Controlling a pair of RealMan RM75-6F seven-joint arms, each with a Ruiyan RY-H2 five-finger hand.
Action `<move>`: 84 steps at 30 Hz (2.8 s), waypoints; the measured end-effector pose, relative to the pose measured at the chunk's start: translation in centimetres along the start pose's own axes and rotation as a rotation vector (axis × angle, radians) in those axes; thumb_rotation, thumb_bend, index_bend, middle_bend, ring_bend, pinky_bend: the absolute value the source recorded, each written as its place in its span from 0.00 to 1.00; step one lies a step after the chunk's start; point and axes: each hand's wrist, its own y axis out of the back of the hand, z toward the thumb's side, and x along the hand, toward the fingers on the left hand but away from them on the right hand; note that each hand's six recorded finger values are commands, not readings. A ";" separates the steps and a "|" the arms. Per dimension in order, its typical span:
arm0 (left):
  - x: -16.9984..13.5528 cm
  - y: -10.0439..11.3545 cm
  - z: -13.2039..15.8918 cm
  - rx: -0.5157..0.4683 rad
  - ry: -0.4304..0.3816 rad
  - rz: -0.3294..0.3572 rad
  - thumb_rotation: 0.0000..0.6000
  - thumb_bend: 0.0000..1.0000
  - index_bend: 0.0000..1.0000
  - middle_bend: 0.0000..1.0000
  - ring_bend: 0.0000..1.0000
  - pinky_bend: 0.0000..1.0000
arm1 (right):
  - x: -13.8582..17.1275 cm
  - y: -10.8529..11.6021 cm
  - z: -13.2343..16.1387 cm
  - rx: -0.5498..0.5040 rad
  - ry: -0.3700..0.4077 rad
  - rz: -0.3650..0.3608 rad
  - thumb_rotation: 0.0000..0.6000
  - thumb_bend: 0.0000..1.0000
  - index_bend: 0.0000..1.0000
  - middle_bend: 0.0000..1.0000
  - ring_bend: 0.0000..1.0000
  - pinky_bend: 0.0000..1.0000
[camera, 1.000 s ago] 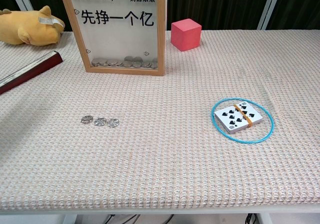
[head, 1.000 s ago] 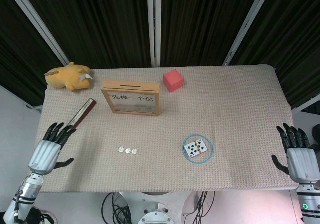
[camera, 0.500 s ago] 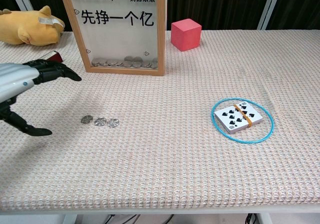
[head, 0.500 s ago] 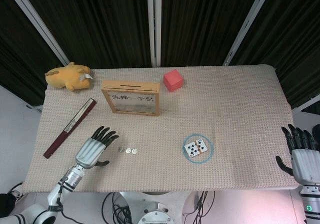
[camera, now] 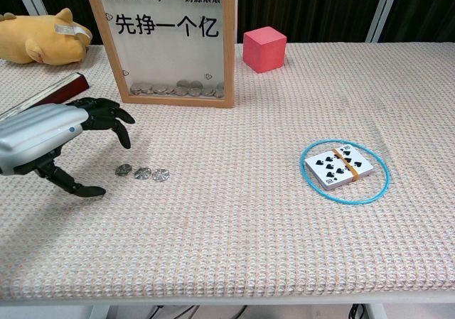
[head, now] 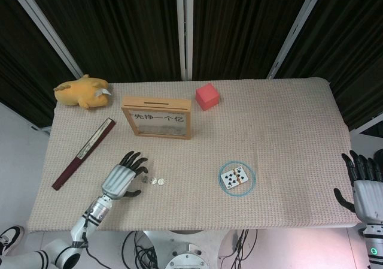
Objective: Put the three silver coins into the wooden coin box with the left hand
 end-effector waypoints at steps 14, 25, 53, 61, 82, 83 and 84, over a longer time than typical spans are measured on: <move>0.2 -0.9 -0.3 -0.010 0.034 0.018 1.00 0.21 0.44 0.19 0.02 0.00 | 0.1 0.0 -0.4 -0.001 -0.017 0.007 1.00 0.26 0.00 0.00 0.00 0.00; 0.5 -1.3 -0.2 -0.009 0.031 0.001 1.00 0.21 0.46 0.19 0.02 0.00 | 0.0 -0.1 -0.5 -0.001 -0.021 0.013 1.00 0.26 0.00 0.00 0.00 0.00; 0.9 -2.4 -0.7 -0.027 0.050 -0.031 1.00 0.23 0.46 0.19 0.02 0.00 | 0.1 -0.3 -1.0 0.002 -0.042 0.028 1.00 0.27 0.00 0.00 0.00 0.00; 0.9 -2.5 -0.6 -0.029 0.041 -0.045 1.00 0.24 0.46 0.19 0.02 0.00 | 0.1 -0.8 -0.9 0.001 -0.037 0.034 1.00 0.28 0.00 0.00 0.00 0.00; 1.1 -2.6 -0.1 -0.037 0.007 -0.073 1.00 0.23 0.38 0.19 0.02 0.00 | 0.1 -0.9 -1.2 0.000 -0.040 0.034 1.00 0.28 0.00 0.00 0.00 0.00; 1.2 -2.6 -0.1 -0.037 0.006 -0.073 1.00 0.23 0.39 0.19 0.02 0.00 | 0.1 -0.9 -1.2 0.000 -0.040 0.035 1.00 0.28 0.00 0.00 0.00 0.00; 1.2 -2.6 0.0 -0.038 0.006 -0.072 1.00 0.23 0.39 0.19 0.02 0.00 | 0.1 -0.9 -1.2 -0.001 -0.040 0.035 1.00 0.28 0.00 0.00 0.00 0.00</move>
